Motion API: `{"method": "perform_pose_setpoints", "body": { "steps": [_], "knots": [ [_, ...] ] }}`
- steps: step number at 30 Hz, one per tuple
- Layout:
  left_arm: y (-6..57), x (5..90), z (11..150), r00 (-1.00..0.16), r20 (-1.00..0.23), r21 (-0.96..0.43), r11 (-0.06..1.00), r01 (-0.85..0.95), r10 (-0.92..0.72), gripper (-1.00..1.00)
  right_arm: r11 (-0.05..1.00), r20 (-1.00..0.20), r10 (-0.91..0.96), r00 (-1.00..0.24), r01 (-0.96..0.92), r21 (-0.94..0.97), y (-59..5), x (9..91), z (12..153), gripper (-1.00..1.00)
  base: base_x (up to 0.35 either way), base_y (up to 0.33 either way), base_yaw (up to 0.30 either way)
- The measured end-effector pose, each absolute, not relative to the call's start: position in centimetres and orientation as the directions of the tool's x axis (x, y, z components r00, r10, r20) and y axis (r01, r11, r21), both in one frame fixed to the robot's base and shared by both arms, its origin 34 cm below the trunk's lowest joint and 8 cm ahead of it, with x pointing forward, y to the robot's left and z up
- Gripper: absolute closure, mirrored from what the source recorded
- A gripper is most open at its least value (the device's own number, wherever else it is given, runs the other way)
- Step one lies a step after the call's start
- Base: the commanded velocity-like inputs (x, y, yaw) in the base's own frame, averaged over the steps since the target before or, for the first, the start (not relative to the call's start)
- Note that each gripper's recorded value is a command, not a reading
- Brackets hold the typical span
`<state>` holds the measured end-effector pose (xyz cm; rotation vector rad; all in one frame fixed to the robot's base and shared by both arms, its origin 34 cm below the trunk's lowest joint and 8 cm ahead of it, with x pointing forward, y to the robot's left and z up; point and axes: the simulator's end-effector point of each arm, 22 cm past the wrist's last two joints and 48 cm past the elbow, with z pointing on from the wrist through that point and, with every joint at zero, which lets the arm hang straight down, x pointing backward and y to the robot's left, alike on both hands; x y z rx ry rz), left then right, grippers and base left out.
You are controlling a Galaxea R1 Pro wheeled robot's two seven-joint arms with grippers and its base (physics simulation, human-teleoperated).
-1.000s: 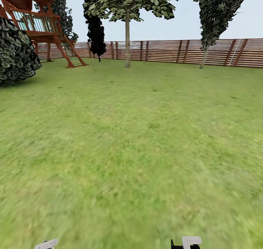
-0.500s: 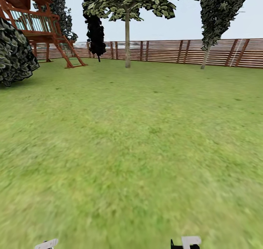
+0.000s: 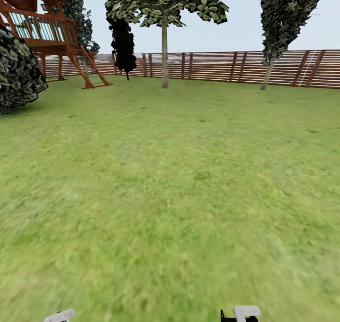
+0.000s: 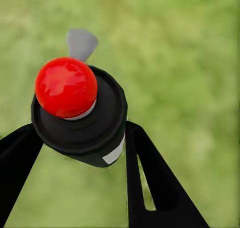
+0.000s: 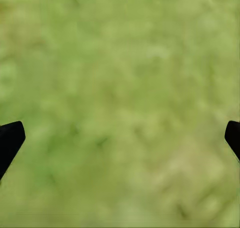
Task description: In the garden, pick up the pesticide atomizer on the floor and spray pesticide onto both trees until each tree trunk is fully covered.
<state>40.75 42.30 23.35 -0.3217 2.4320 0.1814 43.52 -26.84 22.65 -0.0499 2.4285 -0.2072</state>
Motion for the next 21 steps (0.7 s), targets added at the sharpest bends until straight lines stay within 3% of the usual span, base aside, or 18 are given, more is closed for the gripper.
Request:
{"method": "perform_pose_setpoints", "body": {
  "steps": [21],
  "knots": [
    [42.38,40.73,23.35,-0.745,-0.640,0.047,0.958,-0.281,-0.187,1.00,0.987,-0.642,-0.091,-0.761,0.019,-0.162,-26.84,43.56,22.66,-1.00,0.341,0.000,0.000]
  ]
}}
